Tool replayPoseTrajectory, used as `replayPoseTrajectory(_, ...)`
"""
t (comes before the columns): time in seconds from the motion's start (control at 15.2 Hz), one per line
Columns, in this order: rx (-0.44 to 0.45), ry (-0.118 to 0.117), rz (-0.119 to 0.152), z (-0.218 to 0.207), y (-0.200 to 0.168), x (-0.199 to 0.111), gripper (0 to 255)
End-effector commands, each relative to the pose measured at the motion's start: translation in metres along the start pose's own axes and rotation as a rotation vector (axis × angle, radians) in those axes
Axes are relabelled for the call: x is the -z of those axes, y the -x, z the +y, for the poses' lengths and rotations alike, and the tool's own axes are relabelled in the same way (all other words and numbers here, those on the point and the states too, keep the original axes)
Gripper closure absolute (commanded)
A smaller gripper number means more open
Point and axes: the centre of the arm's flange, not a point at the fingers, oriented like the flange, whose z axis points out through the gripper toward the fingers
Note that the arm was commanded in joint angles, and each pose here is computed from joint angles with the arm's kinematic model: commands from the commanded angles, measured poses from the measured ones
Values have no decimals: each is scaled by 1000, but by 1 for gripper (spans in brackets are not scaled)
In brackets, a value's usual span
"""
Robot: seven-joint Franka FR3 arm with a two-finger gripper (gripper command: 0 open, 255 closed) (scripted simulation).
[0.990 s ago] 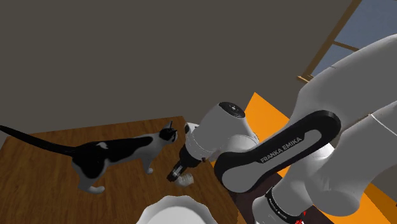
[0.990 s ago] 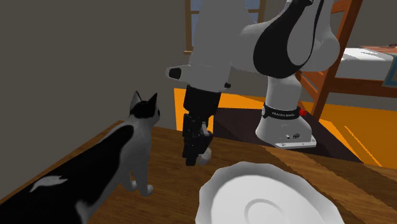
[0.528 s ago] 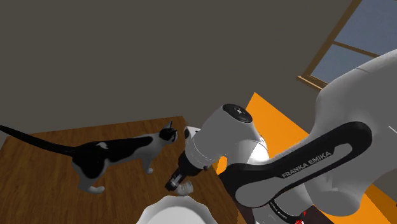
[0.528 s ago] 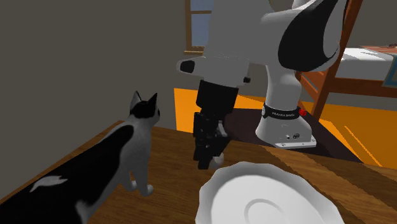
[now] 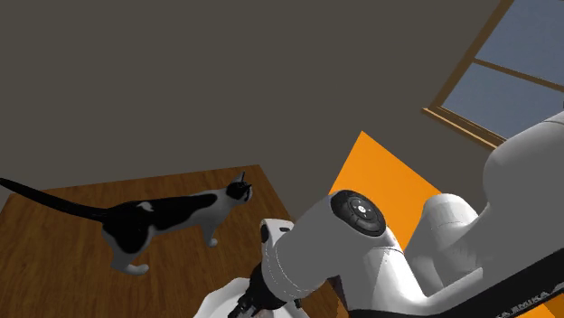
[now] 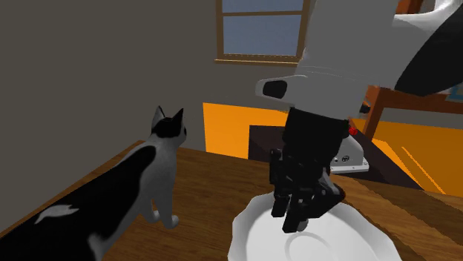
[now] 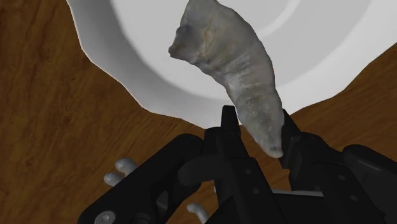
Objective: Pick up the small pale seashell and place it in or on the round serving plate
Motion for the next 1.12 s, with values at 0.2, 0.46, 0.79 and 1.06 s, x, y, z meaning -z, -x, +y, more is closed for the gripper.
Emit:
replayPoseTrajectory(0.2,-2,0,0,-37,22,-5,255)
replayPoseTrajectory(0.46,-2,0,0,-34,28,-25,255)
replayPoseTrajectory(0.79,-2,0,0,-30,35,-50,255)
replayPoseTrajectory(1.06,-2,0,0,-28,39,-66,255)
